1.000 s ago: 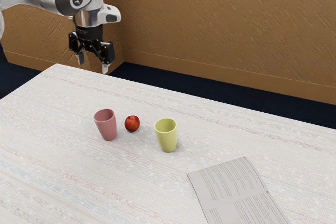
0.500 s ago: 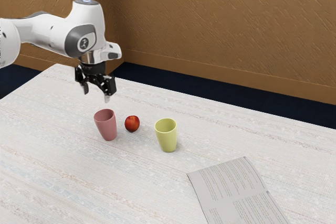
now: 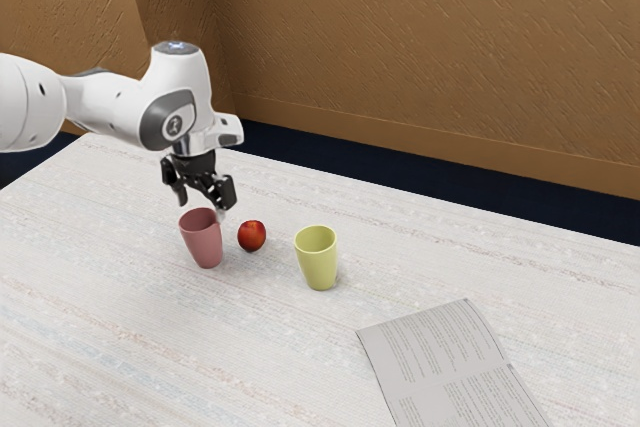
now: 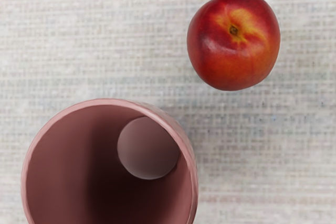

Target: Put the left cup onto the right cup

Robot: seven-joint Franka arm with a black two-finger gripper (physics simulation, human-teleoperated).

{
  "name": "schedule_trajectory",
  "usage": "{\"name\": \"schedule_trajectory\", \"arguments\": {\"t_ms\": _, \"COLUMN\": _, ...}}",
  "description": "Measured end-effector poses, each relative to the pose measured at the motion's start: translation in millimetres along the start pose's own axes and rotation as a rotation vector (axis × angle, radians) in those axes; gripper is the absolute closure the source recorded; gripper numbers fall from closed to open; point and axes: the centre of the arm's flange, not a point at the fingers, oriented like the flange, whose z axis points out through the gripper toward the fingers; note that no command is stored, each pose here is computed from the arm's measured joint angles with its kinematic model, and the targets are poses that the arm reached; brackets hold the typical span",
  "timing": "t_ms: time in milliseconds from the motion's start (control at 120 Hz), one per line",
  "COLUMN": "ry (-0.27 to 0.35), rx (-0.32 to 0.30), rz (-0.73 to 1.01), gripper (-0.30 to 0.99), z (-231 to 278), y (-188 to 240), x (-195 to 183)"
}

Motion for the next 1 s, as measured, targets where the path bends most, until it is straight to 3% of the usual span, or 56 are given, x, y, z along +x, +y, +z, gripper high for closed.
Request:
{"name": "schedule_trajectory", "arguments": {"t_ms": 717, "ry": 0.018, "rx": -0.026, "rz": 0.001, "gripper": 0.01, "z": 54.5, "y": 9.2, "x": 11.8}}
{"name": "schedule_trajectory", "arguments": {"t_ms": 883, "ry": 0.015, "rx": -0.028, "rz": -0.005, "gripper": 0.08, "z": 68.5, "y": 6.2, "x": 13.2}}
{"name": "schedule_trajectory", "arguments": {"t_ms": 1000, "ry": 0.022, "rx": -0.028, "rz": -0.009, "gripper": 0.22, "z": 70.8, "y": 4.1, "x": 14.0}}
